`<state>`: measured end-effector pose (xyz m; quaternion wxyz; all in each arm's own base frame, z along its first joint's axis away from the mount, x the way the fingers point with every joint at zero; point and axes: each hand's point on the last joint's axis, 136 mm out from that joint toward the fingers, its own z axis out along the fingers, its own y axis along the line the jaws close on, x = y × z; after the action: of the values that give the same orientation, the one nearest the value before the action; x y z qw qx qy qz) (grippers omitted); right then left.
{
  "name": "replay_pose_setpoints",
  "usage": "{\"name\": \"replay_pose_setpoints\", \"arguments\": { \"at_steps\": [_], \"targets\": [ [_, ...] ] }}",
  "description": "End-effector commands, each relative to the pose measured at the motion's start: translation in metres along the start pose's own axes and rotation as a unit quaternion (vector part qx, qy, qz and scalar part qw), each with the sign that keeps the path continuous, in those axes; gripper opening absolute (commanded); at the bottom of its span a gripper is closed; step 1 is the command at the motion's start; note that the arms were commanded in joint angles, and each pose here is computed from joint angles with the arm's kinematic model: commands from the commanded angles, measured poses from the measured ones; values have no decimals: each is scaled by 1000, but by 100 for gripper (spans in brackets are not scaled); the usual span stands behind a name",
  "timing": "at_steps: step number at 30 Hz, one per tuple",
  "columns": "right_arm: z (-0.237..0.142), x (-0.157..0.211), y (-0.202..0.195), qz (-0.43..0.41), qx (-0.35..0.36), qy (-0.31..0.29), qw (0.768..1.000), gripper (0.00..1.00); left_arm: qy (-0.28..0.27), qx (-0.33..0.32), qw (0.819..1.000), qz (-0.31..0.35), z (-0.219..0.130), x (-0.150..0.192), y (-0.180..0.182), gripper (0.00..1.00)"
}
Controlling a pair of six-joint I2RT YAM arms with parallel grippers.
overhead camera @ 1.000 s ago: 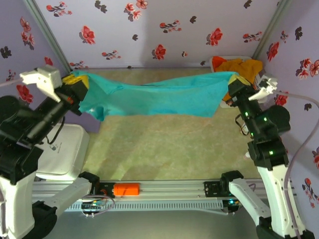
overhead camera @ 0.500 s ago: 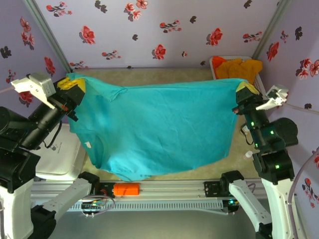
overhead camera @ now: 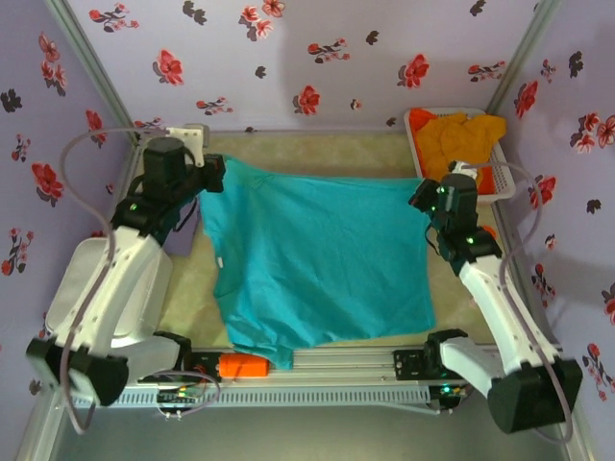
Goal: Fold and stack the t-shirts
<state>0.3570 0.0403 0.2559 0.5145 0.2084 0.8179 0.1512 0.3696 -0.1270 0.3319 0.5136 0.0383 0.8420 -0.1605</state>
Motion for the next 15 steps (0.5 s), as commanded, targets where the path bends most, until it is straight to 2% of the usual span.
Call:
{"name": "replay_pose_setpoints", "arguments": {
  "at_steps": [1,6,10,15],
  "targets": [
    [31,-19,14,29,-29,-15,999,0,-22,-11,999,-46,31,-18,15,0],
    [98,-1,15,14,-29,64,997,0,16,2,997,-73,101,-10,28,0],
    [137,3,9,46,-36,109,992,0,68,17,991,-118,150,-3,40,0],
    [161,24,5,79,-51,177,980,0,107,35,982,-152,174,9,39,0]
  ]
}}
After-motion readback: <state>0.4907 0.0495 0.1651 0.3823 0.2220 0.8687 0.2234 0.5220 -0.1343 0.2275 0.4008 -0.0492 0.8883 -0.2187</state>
